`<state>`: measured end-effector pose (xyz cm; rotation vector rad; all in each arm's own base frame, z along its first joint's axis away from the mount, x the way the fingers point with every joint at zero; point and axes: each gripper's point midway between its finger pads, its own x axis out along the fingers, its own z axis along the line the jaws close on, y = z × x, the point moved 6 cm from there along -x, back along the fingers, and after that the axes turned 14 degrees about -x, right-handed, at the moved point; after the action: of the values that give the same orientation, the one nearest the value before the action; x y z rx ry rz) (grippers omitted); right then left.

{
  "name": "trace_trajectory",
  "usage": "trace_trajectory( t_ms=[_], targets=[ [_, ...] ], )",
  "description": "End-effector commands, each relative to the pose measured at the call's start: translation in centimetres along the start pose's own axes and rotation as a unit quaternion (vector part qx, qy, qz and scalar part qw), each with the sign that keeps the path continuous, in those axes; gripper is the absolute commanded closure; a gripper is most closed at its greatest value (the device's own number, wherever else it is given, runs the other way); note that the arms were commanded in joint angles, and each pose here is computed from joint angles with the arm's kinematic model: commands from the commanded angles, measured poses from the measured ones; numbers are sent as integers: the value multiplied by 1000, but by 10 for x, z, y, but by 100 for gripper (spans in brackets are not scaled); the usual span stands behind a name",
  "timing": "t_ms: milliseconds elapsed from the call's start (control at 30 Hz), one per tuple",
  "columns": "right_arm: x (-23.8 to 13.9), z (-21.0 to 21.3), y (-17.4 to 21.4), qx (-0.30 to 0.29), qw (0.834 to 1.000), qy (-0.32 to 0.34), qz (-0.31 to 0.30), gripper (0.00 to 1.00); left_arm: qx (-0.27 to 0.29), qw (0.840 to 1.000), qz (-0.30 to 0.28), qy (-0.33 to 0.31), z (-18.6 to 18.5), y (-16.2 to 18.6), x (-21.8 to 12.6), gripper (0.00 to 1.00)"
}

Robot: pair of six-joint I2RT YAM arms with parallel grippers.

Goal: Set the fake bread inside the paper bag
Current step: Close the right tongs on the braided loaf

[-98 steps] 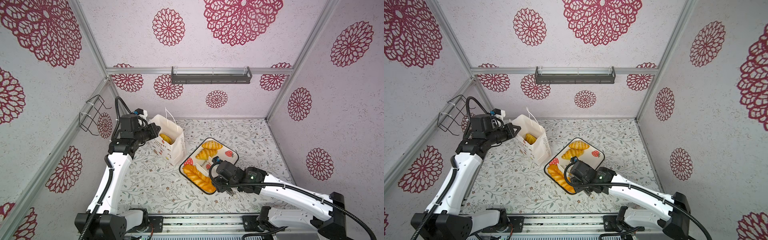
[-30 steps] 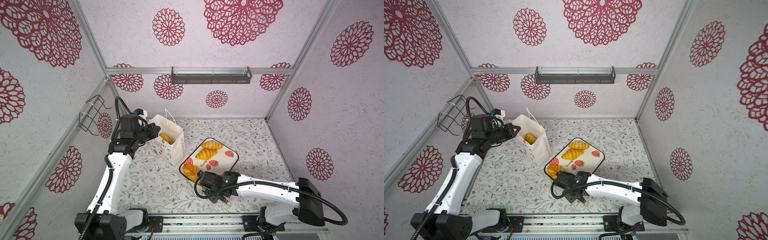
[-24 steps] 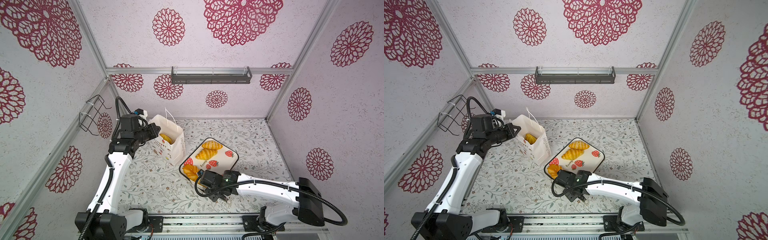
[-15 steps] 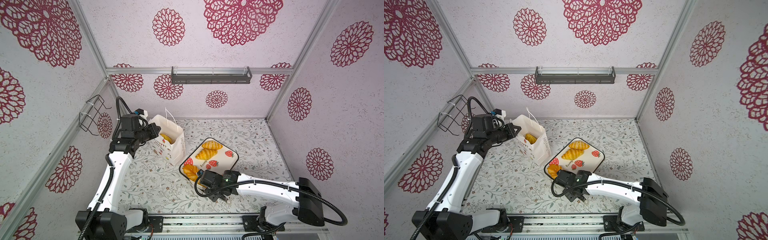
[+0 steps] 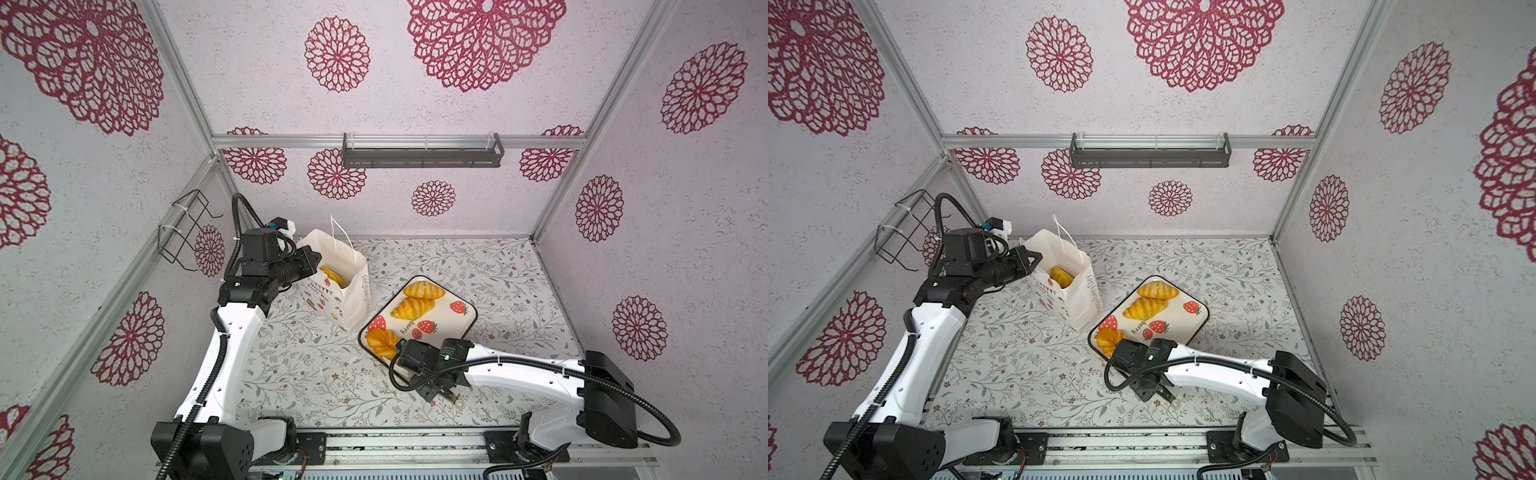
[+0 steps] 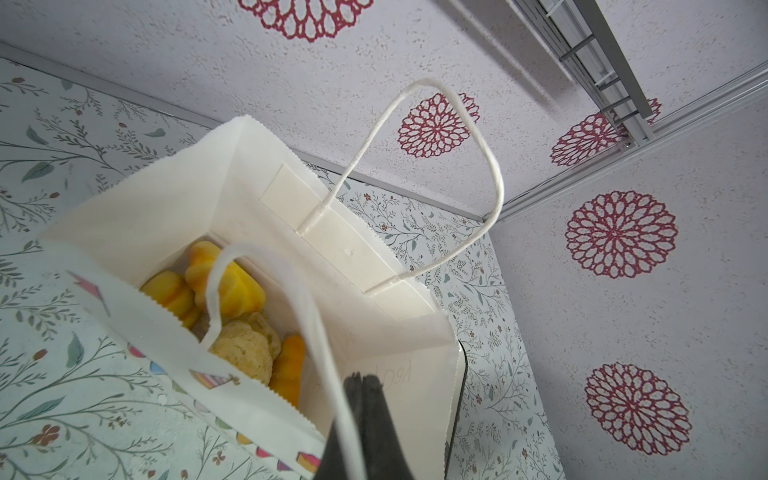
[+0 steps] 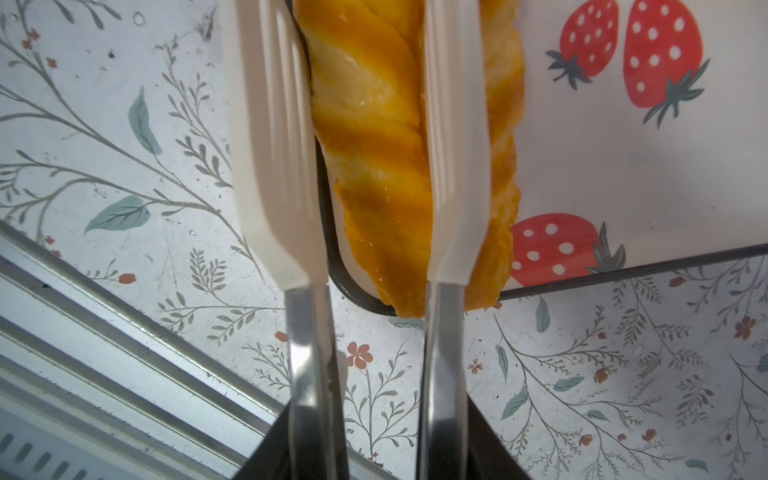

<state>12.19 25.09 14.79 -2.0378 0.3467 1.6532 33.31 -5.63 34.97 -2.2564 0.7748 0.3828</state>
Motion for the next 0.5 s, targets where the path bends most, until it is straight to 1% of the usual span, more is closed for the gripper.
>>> trace_trajectory(
  t_ms=[0, 100, 233, 467],
  targets=[
    [-7, -7, -2, -6, 1000, 22, 0, 68, 14, 1000, -11, 5, -4, -5, -3, 100],
    [-8, -5, -4, -10, 1000, 19, -2, 68, 14, 1000, -11, 4, -3, -4, -2, 100],
    [-17, -1, -11, -9, 1000, 0, -28, 68, 14, 1000, -11, 3, -3, -5, -2, 100],
    [-11, -2, -8, -14, 1000, 10, -15, 68, 14, 1000, -11, 2, -2, -5, -1, 100]
  ],
)
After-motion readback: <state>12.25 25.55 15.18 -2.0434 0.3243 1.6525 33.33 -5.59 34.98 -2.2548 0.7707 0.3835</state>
